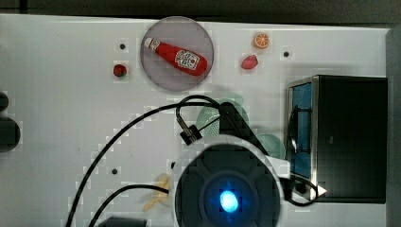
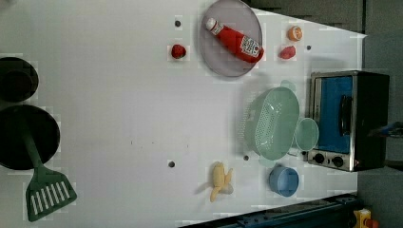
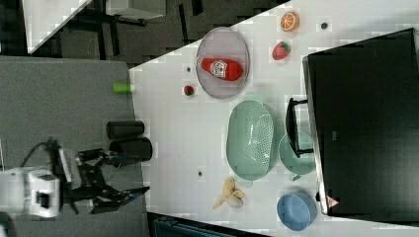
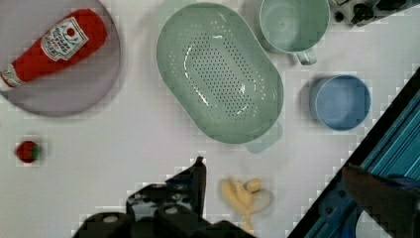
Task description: Drag strainer left to right.
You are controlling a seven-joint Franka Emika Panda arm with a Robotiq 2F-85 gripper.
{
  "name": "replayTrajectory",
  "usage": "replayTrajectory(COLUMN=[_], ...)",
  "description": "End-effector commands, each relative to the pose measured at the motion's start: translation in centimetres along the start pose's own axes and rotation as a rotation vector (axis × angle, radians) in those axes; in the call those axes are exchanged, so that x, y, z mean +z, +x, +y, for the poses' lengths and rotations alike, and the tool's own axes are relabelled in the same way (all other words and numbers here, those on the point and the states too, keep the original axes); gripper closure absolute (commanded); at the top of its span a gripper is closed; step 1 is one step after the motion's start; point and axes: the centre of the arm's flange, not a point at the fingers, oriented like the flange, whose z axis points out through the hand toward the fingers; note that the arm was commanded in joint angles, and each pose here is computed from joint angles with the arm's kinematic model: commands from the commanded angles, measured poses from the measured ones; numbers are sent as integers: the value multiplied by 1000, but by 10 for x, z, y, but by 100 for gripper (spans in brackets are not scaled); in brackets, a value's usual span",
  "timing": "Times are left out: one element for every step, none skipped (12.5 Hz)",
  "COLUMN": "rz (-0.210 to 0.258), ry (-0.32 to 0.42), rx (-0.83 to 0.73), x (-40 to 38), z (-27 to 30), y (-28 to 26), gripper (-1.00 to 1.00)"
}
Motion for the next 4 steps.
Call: replayTrajectory(rz=[-11, -13, -15, -16], ry=[2, -1, -3, -4], rx=[-38, -39, -40, -41], x=[-4, -2, -1, 0], z=[1, 1, 0, -1], y=[14, 14, 14, 14], gripper=[-100, -100, -100, -100])
